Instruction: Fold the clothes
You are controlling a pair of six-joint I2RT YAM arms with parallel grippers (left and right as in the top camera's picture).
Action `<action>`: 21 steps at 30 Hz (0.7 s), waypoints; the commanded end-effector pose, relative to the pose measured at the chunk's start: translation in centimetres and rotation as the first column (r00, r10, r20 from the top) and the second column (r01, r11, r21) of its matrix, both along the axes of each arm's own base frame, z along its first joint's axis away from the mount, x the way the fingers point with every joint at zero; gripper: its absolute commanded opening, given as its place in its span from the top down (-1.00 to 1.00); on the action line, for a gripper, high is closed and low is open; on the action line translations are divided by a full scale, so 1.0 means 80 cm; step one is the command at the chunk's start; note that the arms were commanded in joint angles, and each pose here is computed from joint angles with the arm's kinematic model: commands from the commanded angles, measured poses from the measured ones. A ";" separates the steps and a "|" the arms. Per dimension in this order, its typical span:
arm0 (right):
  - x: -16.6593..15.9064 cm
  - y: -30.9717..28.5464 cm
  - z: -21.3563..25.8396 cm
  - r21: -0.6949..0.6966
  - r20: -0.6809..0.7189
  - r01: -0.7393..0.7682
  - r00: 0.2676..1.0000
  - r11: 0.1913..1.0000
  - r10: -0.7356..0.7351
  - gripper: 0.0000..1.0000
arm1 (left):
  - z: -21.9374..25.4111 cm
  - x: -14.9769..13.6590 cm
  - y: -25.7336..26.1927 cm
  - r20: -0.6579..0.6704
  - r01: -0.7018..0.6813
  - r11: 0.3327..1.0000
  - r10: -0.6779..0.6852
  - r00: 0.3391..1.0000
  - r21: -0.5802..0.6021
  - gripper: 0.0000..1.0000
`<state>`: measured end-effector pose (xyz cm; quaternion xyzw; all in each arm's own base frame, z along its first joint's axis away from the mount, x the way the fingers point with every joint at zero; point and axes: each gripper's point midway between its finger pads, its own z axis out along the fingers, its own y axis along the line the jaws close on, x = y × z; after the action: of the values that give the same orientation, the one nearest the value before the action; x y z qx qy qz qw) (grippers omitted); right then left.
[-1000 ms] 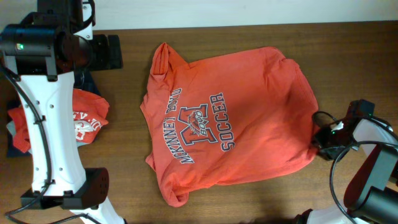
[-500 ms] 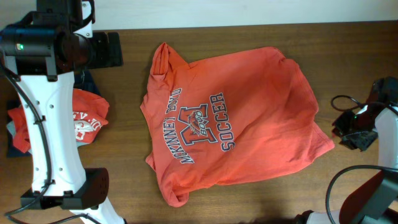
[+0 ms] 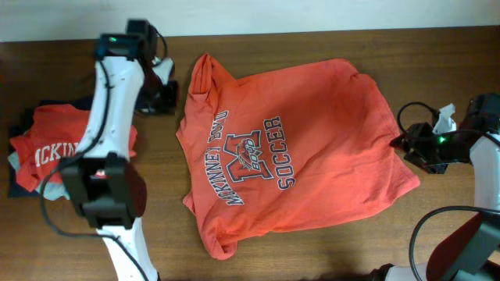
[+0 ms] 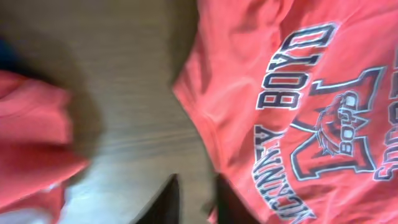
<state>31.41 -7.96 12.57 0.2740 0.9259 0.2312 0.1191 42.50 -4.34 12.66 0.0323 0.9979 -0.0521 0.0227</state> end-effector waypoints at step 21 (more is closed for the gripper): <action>0.006 0.002 0.001 0.009 0.032 -0.018 0.999 1.000 0.018 -0.18 | -0.223 0.064 -0.010 0.012 0.072 0.994 -0.073 0.997 0.087 1.00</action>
<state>31.87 -7.91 12.78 0.2669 0.9250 0.2373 0.1301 44.99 -9.75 -0.09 0.1124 0.9886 -0.1000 0.0042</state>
